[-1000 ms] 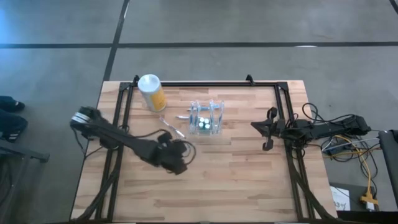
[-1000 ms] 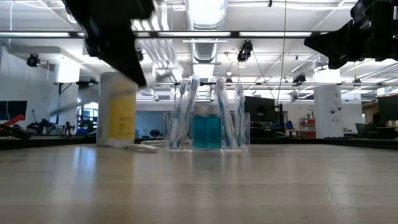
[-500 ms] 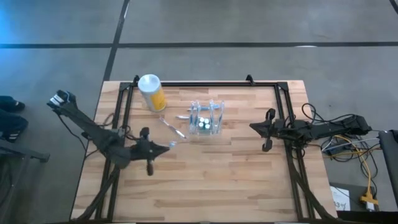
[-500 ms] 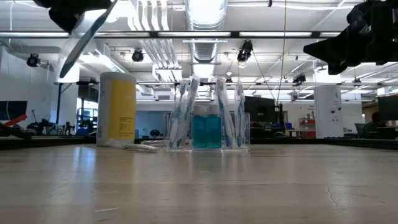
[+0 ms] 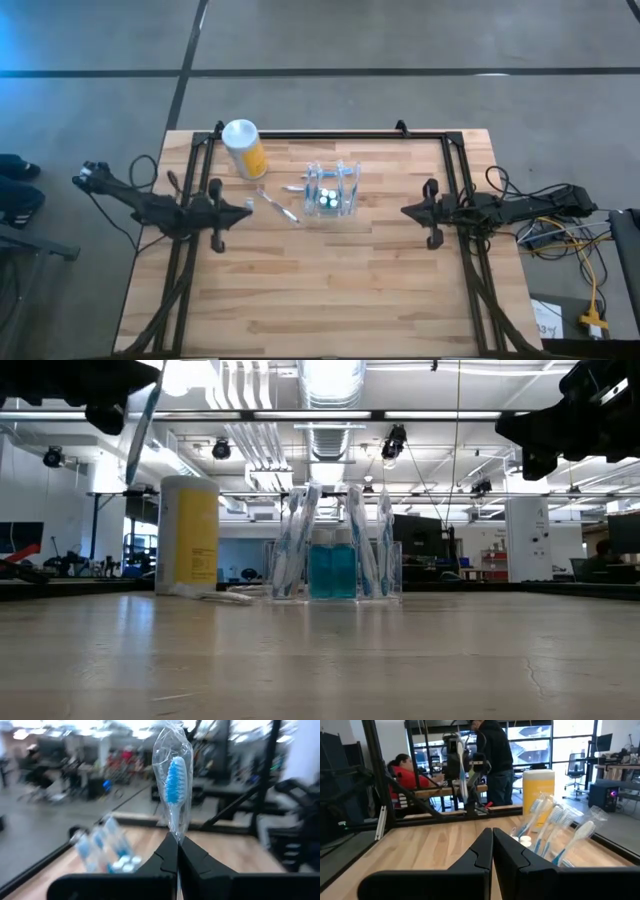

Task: Pick & Place toothbrushing station
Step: Put the bottom blue toothbrush into the left section of the transparent organizer

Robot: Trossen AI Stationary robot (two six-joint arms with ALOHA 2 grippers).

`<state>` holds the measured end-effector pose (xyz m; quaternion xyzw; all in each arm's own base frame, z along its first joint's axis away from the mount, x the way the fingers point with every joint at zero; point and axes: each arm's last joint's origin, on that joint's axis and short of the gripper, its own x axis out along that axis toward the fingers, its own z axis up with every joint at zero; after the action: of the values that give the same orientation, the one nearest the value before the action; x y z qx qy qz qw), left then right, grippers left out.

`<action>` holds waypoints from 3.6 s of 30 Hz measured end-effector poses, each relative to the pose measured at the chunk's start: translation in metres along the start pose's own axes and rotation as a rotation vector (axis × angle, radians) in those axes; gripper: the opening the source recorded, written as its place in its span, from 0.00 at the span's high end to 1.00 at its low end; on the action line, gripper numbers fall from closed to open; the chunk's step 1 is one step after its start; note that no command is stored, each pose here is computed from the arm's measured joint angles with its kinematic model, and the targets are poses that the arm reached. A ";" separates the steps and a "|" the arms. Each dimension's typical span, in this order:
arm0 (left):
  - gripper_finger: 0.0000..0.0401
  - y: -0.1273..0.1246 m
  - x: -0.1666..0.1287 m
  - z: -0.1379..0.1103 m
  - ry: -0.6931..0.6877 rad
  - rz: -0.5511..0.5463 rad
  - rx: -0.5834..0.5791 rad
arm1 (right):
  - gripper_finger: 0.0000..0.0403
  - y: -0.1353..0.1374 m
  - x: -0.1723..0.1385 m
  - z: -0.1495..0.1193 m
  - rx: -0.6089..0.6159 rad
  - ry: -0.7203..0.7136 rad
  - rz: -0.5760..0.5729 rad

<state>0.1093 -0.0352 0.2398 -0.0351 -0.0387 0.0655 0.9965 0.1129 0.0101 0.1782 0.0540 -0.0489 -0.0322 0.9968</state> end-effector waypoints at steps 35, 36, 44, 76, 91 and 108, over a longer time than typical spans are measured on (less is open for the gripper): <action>1.00 0.009 -0.002 0.001 -0.184 -0.229 -0.058 | 0.98 -0.005 0.004 -0.004 0.048 0.014 -0.212; 1.00 0.007 0.001 0.004 -0.174 -0.234 -0.067 | 0.98 -0.005 0.005 -0.004 0.045 0.016 -0.212; 1.00 -0.010 0.042 0.046 -0.145 -0.212 0.076 | 0.98 -0.004 0.006 0.008 -0.027 -0.097 -0.201; 1.00 0.076 0.173 -0.060 -0.052 0.135 -0.158 | 0.98 -0.004 0.006 0.008 -0.188 -0.087 -0.210; 1.00 0.077 0.158 -0.083 -0.082 0.209 -0.212 | 0.98 -0.004 0.006 0.008 -0.165 -0.089 -0.209; 1.00 0.080 0.155 -0.111 0.032 0.253 -0.141 | 0.98 -0.004 0.006 0.008 -0.158 -0.089 -0.208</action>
<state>0.2612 0.0576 0.1349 -0.1107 -0.0227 0.1873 0.9758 0.1176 0.0051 0.1864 -0.0214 -0.0844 -0.1416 0.9861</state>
